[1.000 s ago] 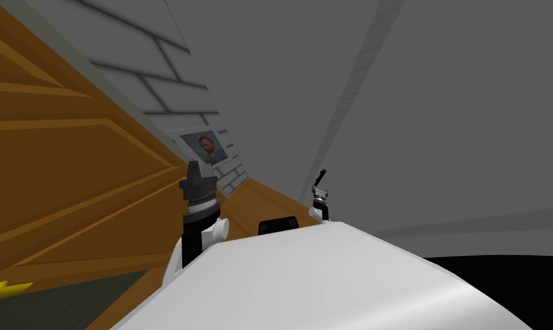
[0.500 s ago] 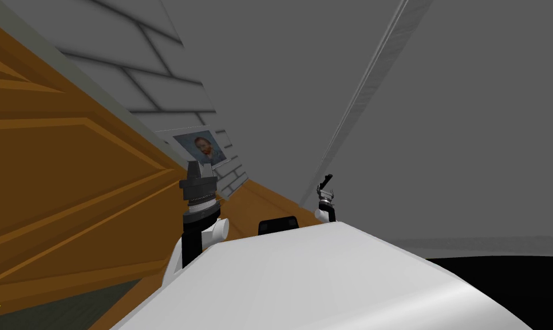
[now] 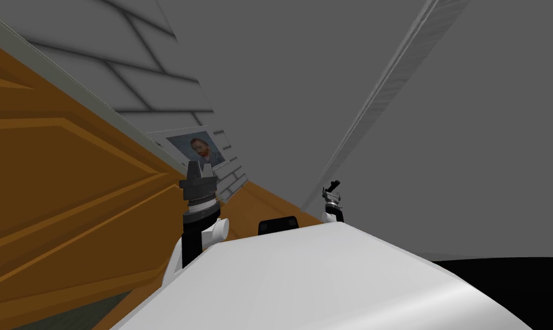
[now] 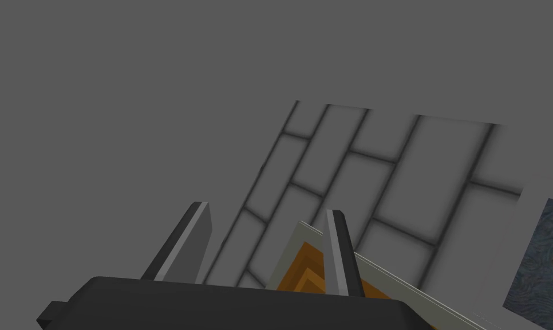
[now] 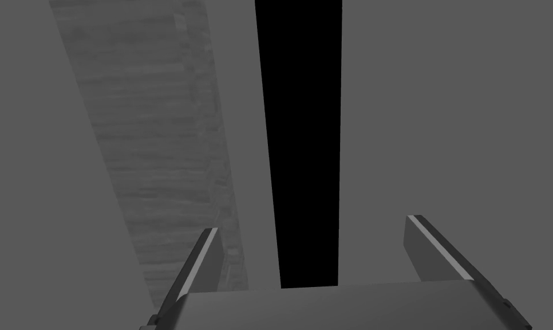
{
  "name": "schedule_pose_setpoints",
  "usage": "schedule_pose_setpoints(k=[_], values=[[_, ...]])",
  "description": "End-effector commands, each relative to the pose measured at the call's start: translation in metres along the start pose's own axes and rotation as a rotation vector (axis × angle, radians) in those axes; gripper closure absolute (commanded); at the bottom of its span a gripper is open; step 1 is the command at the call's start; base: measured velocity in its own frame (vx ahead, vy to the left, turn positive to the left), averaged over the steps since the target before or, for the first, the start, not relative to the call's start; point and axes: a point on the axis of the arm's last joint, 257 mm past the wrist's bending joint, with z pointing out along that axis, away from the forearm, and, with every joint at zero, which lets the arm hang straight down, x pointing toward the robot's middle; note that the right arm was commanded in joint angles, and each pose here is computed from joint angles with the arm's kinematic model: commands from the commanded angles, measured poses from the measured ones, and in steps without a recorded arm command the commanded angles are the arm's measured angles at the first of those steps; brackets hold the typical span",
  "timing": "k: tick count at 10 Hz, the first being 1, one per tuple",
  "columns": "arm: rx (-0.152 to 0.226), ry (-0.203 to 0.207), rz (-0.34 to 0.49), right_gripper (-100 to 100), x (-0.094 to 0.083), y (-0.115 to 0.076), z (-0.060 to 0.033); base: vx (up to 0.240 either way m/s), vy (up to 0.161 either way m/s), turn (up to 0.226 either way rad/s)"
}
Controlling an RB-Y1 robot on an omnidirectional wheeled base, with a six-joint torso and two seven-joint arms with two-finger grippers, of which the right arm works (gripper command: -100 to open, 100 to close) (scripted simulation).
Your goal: Pull the door open
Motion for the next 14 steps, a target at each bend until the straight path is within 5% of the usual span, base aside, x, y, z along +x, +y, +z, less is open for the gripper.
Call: schedule_pose_setpoints(k=[1, 2, 3, 8, 14], values=[[-0.002, -0.001, 0.001, -100, 0.000, 0.012, 0.0003, 0.119, 0.022, -0.007], [0.001, -0.010, -0.001, -100, -0.004, 0.007, -0.0039, 0.041, 0.022, -0.027], [0.001, -0.010, -0.001, 100, -0.004, 0.007, -0.0039, -0.019, 0.009, 0.033], [0.001, -0.010, -0.001, 100, -0.004, 0.007, -0.0039, -0.007, -0.005, 0.000], [0.115, -0.001, 0.012, 100, 0.000, -0.029, -0.0078, -0.203, 0.009, 0.064]])
